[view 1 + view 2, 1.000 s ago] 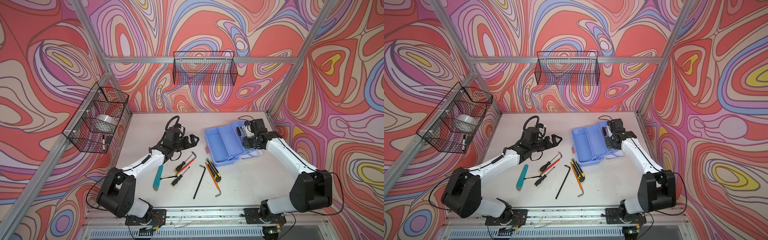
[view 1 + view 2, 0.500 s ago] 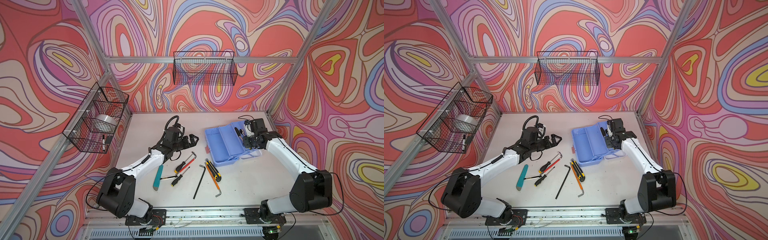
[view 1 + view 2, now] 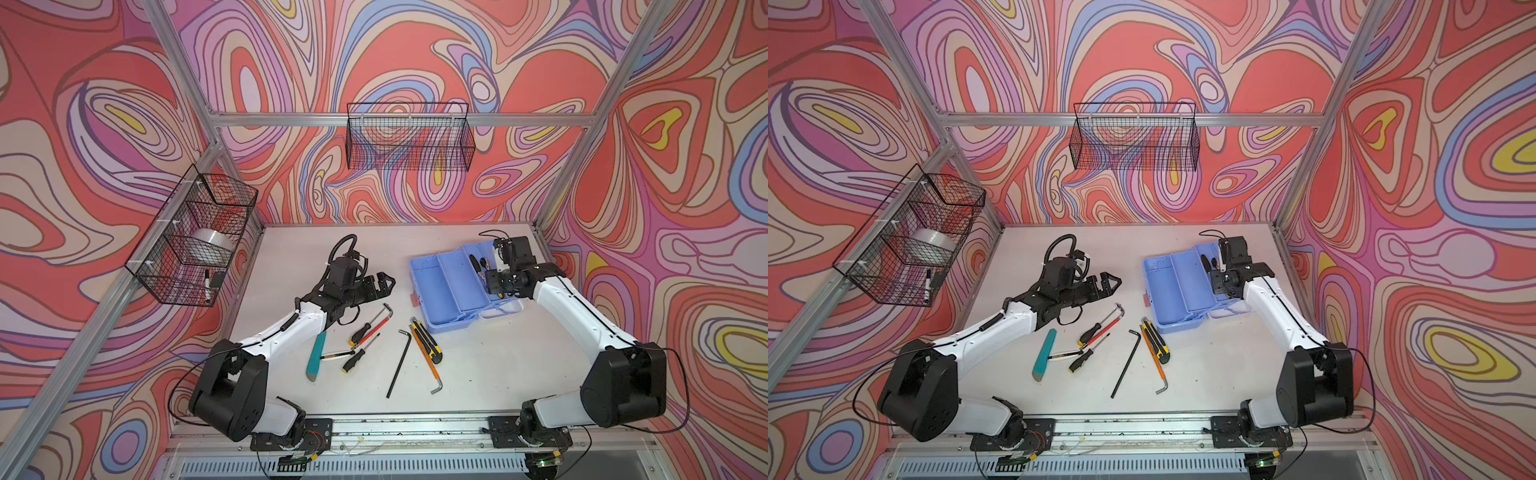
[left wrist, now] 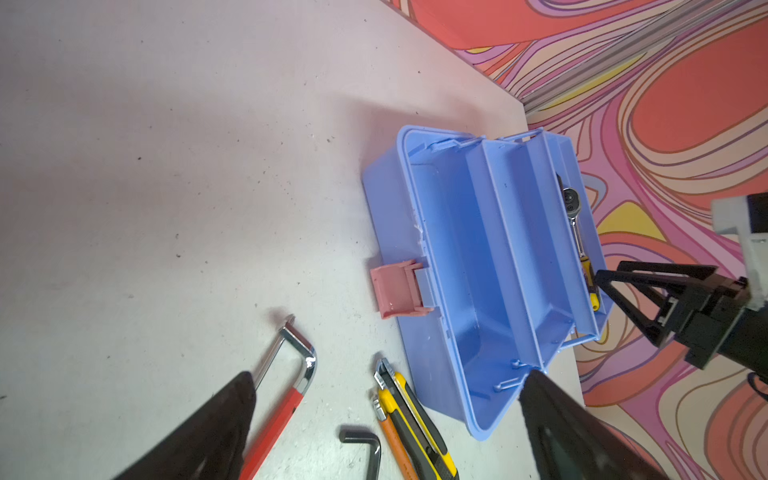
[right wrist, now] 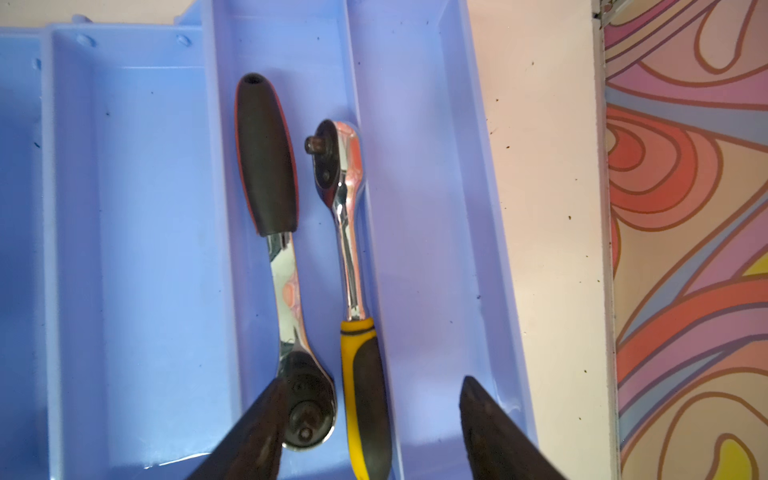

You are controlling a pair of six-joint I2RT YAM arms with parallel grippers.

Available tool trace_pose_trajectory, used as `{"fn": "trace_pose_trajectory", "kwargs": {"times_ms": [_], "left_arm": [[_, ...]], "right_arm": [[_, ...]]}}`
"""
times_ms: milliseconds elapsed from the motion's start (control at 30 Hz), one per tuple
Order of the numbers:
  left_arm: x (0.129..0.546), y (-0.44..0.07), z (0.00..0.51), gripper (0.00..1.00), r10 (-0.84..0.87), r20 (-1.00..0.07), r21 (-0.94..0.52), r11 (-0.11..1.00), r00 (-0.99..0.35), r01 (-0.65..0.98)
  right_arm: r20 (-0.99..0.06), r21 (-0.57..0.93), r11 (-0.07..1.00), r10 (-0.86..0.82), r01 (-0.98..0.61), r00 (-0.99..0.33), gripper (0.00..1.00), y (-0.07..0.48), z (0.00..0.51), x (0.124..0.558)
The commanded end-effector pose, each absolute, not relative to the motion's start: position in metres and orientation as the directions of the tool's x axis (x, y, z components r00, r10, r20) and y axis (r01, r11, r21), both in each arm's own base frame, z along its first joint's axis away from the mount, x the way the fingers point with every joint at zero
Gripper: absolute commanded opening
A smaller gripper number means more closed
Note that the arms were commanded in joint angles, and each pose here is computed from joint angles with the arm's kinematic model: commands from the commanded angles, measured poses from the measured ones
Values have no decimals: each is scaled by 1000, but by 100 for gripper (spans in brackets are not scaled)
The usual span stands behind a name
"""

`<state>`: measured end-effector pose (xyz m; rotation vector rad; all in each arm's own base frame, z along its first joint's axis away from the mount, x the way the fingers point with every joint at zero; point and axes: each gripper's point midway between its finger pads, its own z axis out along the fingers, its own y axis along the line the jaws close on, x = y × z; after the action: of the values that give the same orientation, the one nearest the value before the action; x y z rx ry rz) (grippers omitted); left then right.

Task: Pack the tool kit
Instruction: 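Lower the yellow-handled ratchet beside the black-red ratchet and open the right gripper, then move the left gripper to the yellow-black screwdriver while the right gripper moves toward the tools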

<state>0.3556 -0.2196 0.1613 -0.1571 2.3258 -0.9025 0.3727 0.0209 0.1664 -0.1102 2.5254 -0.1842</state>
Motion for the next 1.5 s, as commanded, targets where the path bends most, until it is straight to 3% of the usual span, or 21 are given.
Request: {"fn": "trace_pose_trajectory", "kwargs": {"times_ms": [0,133,333,533,867,1200,1467], "left_arm": [[349,-206,158,100,-310,-532,-599,796,-788,91],[346,-203,154,100,-310,-527,-592,802,-792,80],[342,-198,149,100,-326,-519,-590,805,-790,55],[336,-190,142,100,-316,-517,-557,830,-796,32],[325,-186,133,100,-277,-509,-515,857,-815,31],[307,-167,119,100,-264,-496,-450,893,-827,-16],[285,-147,102,100,-281,-470,-401,913,-837,-81]], "right_arm": [[-632,-136,990,-70,21,-772,74,16,189,373],[-644,-111,993,-41,41,-764,77,16,194,367],[-688,-13,999,25,47,-725,91,26,206,354],[-708,60,998,60,25,-704,95,40,213,344],[-715,76,996,17,-53,-698,90,92,208,344],[-719,79,968,-111,-239,-686,82,173,198,340],[-637,148,969,-58,-196,-769,70,206,179,322]]}}
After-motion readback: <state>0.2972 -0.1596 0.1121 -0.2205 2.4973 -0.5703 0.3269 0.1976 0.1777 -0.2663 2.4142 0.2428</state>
